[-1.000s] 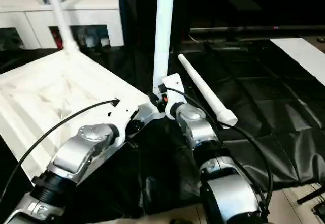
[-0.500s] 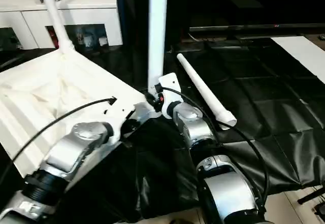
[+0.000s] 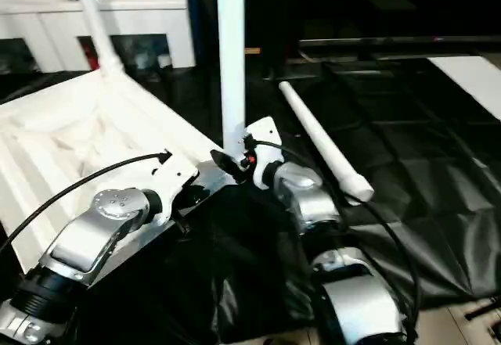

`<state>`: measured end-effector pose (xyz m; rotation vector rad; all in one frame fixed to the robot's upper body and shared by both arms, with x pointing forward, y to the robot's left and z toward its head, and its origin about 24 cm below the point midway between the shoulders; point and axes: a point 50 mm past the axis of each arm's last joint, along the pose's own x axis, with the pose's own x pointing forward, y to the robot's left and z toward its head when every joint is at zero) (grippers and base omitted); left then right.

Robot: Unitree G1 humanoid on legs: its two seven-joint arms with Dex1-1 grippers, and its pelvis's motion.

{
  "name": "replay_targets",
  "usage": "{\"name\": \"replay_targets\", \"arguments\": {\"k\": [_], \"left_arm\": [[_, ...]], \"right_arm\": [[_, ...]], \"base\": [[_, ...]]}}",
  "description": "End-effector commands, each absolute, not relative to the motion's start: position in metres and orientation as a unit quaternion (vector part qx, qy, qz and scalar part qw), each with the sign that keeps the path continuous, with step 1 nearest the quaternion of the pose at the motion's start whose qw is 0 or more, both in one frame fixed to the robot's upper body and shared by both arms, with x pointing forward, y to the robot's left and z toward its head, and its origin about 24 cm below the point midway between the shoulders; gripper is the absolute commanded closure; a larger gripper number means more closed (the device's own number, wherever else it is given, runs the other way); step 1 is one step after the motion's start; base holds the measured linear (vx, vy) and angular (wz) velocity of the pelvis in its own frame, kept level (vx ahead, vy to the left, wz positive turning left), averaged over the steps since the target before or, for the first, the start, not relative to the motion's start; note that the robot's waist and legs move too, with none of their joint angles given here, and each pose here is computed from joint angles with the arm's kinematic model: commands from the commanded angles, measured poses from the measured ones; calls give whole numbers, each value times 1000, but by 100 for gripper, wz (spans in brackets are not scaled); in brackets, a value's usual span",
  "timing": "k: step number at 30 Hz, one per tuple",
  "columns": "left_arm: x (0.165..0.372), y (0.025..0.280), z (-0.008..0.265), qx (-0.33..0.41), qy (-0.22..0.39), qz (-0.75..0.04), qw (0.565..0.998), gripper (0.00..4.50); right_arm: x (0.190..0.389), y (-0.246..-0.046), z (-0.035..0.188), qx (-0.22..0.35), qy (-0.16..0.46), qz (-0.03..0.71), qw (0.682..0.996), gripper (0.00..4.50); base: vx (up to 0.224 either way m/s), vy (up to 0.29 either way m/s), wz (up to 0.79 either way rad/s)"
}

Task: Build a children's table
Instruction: Insert table leg to table base

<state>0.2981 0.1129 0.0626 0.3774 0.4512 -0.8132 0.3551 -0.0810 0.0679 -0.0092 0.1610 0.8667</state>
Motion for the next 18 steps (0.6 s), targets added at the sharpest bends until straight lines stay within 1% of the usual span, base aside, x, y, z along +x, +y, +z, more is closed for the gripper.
{"name": "replay_targets", "arguments": {"k": [1, 3, 7, 8, 11, 12, 18], "left_arm": [[297, 100, 85, 190, 152, -432, 868, 450], [296, 102, 84, 192, 153, -439, 865, 450], [291, 109, 82, 196, 160, -466, 848, 450], [290, 111, 81, 198, 161, -475, 842, 450], [288, 113, 81, 199, 162, -486, 835, 450], [285, 115, 79, 199, 165, -501, 826, 450], [279, 118, 78, 201, 167, -533, 805, 450]], "right_arm": [[347, -74, 63, -12, 92, 462, 882, 62], [345, -78, 64, -17, 93, 468, 879, 62], [337, -90, 64, -41, 98, 505, 857, 62], [333, -95, 64, -48, 103, 523, 845, 62], [328, -100, 65, -56, 107, 540, 833, 62], [323, -106, 65, -65, 115, 556, 820, 62], [315, -116, 62, -87, 136, 577, 801, 62]], "base": [[0, 0, 0], [0, 0, 0], [0, 0, 0], [0, 0, 0], [0, 0, 0], [0, 0, 0], [0, 0, 0]]}}
